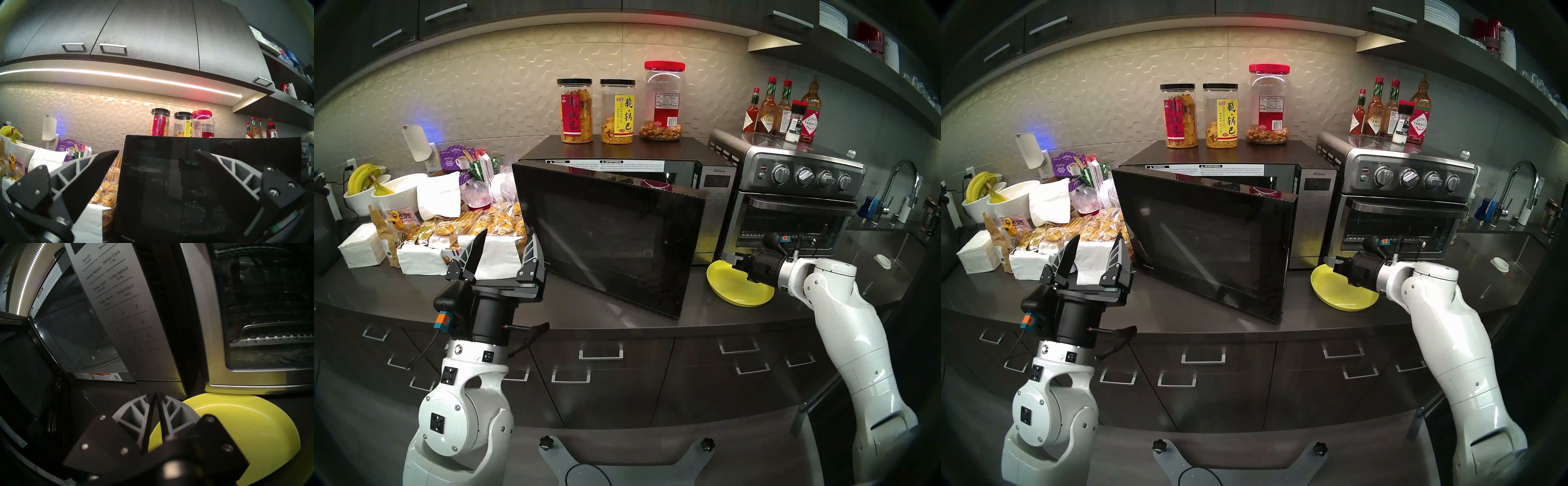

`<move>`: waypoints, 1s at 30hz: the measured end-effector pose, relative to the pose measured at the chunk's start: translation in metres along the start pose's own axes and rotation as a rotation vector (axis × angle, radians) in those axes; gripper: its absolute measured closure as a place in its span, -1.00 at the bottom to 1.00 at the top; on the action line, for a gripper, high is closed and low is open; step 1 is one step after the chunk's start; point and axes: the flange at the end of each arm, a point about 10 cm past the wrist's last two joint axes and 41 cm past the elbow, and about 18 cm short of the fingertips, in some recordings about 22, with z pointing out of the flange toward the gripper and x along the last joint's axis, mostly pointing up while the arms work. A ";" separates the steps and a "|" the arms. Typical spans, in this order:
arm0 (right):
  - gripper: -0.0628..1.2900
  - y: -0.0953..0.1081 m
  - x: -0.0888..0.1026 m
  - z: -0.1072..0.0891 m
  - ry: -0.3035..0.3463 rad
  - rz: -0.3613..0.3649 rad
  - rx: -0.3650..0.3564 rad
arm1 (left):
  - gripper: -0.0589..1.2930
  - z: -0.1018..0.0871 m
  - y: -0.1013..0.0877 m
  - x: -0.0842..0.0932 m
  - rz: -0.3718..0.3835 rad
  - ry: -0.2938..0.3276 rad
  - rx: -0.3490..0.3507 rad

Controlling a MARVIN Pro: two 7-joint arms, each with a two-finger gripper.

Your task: Open the microwave, put the plate inside, and close the door

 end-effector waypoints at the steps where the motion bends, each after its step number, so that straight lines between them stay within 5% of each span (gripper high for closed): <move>1: 0.60 0.000 0.000 0.000 0.000 0.000 0.000 | -0.97 0.000 -0.001 0.001 -0.003 -0.011 -0.009; 14: 0.60 0.000 0.000 0.000 0.000 0.000 0.000 | -0.97 -0.011 -0.011 -0.001 0.044 -0.125 -0.082; 30: 0.60 0.000 0.000 0.000 0.000 0.000 0.001 | -0.97 -0.029 -0.042 0.015 0.119 -0.053 -0.070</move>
